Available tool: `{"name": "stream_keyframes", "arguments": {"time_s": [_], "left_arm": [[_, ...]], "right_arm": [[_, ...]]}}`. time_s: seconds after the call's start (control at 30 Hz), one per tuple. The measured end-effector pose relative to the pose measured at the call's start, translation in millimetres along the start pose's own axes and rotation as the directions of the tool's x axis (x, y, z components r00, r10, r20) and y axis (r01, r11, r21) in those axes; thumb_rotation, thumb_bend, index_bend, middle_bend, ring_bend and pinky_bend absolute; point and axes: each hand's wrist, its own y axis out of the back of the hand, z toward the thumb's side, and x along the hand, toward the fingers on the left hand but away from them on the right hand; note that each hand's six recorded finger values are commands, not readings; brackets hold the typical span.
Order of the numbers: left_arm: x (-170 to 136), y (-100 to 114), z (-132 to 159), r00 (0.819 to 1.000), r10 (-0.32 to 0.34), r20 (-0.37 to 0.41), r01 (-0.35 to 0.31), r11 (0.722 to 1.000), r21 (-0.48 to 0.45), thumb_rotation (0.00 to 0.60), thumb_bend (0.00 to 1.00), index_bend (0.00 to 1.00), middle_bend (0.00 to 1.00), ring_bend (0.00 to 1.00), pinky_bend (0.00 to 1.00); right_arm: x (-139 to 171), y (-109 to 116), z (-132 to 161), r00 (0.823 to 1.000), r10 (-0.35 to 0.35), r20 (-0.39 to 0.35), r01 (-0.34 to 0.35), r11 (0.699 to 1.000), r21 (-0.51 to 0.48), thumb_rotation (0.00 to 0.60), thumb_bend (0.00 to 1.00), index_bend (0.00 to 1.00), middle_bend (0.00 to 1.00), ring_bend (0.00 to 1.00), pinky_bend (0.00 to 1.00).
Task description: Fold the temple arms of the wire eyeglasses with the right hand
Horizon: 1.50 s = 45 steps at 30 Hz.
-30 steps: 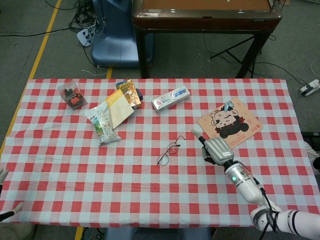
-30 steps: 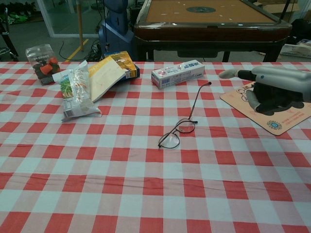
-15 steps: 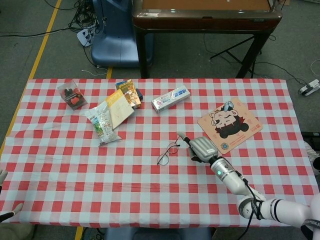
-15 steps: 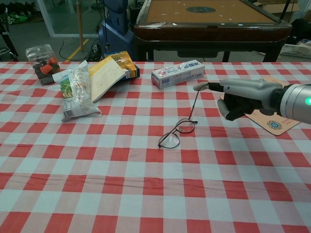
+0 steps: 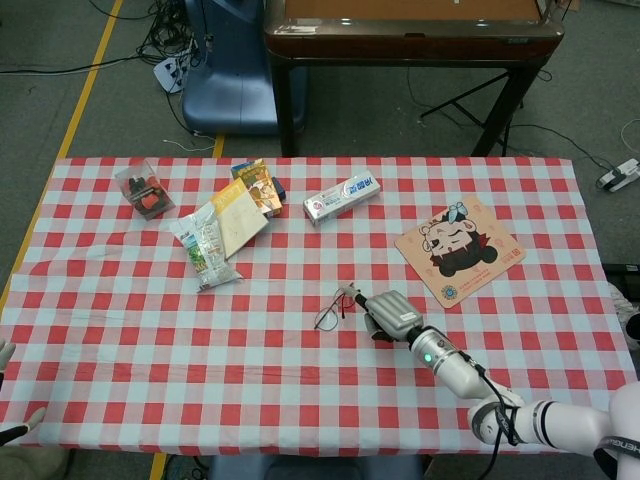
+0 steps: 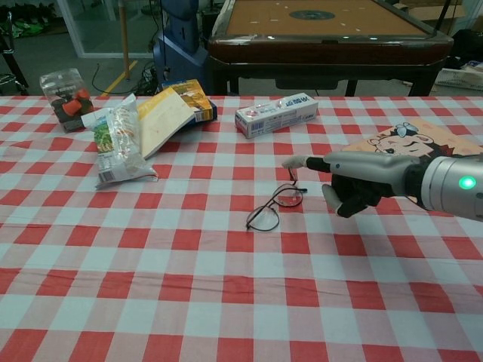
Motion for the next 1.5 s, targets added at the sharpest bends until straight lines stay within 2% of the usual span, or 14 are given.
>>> {"name": "stream_keyframes", "arguments": {"time_s": [0.37,0.93,1.07,1.27,1.4,1.5], "left_arm": [[0.4,0.3,0.7,1.000,0.001,0.004,-0.001,1.000,-0.002,0.600,0.16,0.00,0.00,0.00,0.00],[0.8,-0.3,-0.9,1.000,-0.002,0.002,0.002,1.000,-0.004,0.600,0.16,0.00,0.00,0.00,0.00],[0.7,-0.4,-1.9,1.000,-0.001,-0.001,0.001,1.000,-0.004,0.600,0.16,0.00,0.00,0.00,0.00],[1.3,-0.3,-2.2,1.000,-0.001,-0.001,0.001,1.000,-0.004,0.600,0.16,0.00,0.00,0.00,0.00],[3.4,0.0,-0.2,1.000,0.002,0.006,-0.002,1.000,-0.003,0.600,0.16,0.00,0.00,0.00,0.00],[5.6,0.9,1.5,1.000,0.007,0.011,-0.007,1.000,-0.003,0.600,0.16,0.00,0.00,0.00,0.00]], "right_arm": [[-8.9,-16.7,4.2,0.995,0.104,-0.011,-0.105,0.985,-0.134,0.600,0.82,0.00,1.00,1.00,1.00],[-20.7,-27.5,5.2,0.991,0.129,-0.021,-0.130,0.975,-0.182,0.600,0.82,0.00,1.00,1.00,1.00],[-15.5,-20.2,6.7,0.994,0.100,-0.032,-0.105,0.975,-0.195,0.600,0.82,0.00,1.00,1.00,1.00],[5.1,3.6,2.5,0.999,0.020,-0.041,-0.027,0.983,-0.181,0.600,0.81,0.00,1.00,1.00,1.00],[27.1,24.3,-6.5,0.997,-0.073,-0.026,0.069,0.987,-0.147,0.600,0.80,0.00,0.97,0.99,1.00],[47.6,38.5,-16.2,0.987,-0.158,0.002,0.157,0.983,-0.093,0.600,0.74,0.00,0.89,0.92,0.94]]}}
